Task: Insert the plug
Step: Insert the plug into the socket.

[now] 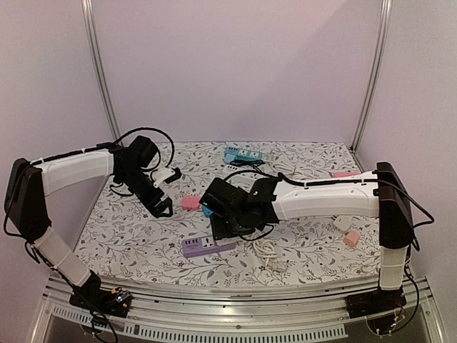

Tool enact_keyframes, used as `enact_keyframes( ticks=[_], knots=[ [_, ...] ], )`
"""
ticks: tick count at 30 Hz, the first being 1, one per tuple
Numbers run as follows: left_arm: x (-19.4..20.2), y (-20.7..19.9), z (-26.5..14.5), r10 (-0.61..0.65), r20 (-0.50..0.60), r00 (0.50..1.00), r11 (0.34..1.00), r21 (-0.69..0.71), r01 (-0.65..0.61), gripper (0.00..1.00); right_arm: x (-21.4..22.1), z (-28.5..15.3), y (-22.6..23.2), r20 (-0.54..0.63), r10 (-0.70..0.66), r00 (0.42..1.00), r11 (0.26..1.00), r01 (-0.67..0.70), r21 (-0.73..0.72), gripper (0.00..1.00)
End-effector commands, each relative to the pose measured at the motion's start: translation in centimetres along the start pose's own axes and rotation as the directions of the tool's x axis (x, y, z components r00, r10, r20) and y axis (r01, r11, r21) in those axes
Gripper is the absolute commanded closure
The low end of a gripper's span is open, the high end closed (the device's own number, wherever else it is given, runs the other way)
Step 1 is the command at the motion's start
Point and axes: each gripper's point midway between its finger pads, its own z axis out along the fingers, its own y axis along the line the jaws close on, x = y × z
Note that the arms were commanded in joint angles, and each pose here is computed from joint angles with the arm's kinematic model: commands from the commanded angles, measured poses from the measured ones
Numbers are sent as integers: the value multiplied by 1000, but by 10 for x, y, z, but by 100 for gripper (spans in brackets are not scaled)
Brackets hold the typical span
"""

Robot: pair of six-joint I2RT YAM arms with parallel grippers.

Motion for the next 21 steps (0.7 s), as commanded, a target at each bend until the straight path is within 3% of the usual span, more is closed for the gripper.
enact_keyframes(
  ticks=[1,15,21],
  knots=[
    [3,0,5,6,-10,1000,1000,4,-6,1,5,19,-6,-16,-10,1000,1000,10,18,100],
    [6,3,10,7,-31,999,1000,-7,-7,1,41,52,-36,-123,-85,989,985,103,141,100],
    [7,4,10,6,-33,999,1000,-11,-7,1,71,75,-72,-240,-91,966,964,146,220,100]
  ],
)
